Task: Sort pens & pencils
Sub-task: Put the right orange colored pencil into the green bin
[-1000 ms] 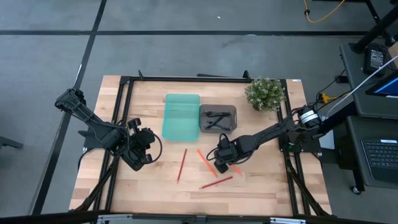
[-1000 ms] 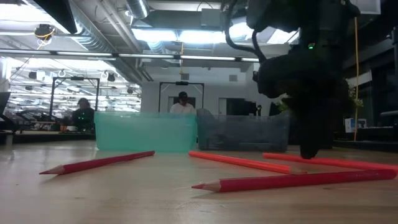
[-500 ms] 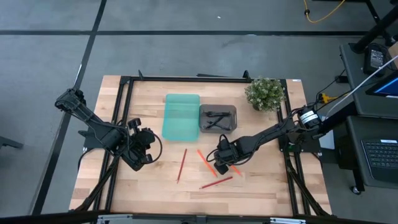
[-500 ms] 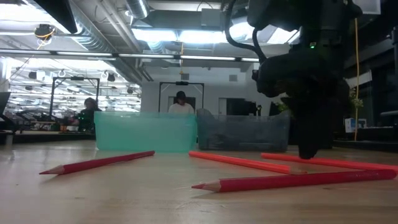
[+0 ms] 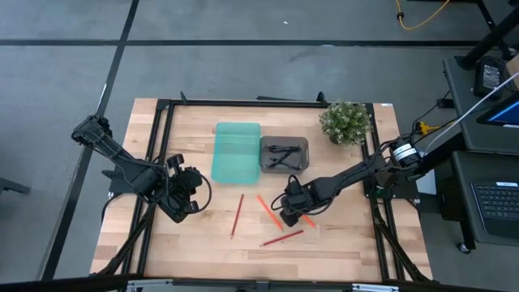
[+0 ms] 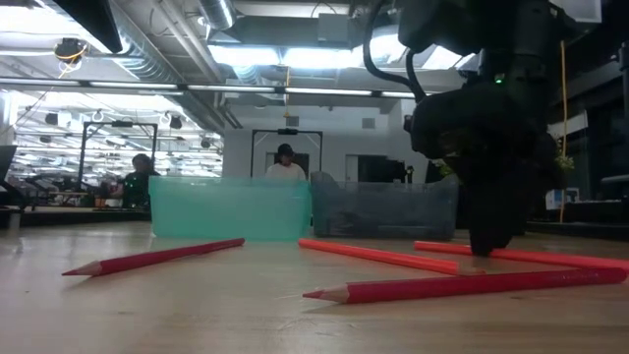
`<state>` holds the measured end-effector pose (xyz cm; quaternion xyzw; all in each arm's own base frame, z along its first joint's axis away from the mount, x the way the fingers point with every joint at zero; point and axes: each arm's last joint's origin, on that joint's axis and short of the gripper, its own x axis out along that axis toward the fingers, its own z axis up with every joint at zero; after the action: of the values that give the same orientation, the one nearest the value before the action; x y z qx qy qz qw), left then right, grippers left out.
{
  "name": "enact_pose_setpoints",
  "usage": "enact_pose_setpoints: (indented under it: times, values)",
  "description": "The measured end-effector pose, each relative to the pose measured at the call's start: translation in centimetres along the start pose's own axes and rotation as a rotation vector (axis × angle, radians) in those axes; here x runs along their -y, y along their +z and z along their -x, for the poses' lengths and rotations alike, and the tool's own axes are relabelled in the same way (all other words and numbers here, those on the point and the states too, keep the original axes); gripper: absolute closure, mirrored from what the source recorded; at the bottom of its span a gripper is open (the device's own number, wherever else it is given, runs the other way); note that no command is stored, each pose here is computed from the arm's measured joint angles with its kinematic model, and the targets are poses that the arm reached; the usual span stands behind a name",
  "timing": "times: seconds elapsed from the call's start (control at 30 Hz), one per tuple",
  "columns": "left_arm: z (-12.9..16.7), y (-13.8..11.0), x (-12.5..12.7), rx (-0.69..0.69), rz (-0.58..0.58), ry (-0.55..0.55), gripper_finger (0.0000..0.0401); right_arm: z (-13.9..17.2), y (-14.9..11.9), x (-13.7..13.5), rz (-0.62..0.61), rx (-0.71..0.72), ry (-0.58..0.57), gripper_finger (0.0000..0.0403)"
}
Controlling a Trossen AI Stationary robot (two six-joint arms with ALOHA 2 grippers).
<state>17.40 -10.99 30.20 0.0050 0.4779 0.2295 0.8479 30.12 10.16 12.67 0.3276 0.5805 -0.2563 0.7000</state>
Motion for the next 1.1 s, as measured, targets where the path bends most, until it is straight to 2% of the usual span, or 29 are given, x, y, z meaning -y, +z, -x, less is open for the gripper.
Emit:
enact_pose_setpoints:
  times: [0.27,0.43,0.57,1.0,1.1]
  values:
    - [0.00,0.02,-0.02,0.008,-0.002,0.006,0.0360,-0.46,-0.29,0.43,-0.015,0.010,0.009,0.0390]
    - [0.00,0.04,-0.03,0.013,-0.005,0.010,0.0360,-0.47,-0.29,0.45,-0.018,0.018,0.005,0.0383]
    - [0.00,0.04,-0.03,0.015,-0.005,0.011,0.0360,-0.47,-0.29,0.46,-0.017,0.018,0.004,0.0394]
    - [0.00,0.08,-0.06,0.028,-0.016,0.022,0.0360,-0.38,-0.30,0.52,-0.016,0.011,-0.009,0.0396]
    - [0.00,0.11,-0.09,0.038,-0.018,0.029,0.0360,-0.05,-0.27,0.49,-0.009,-0.004,-0.040,0.0397]
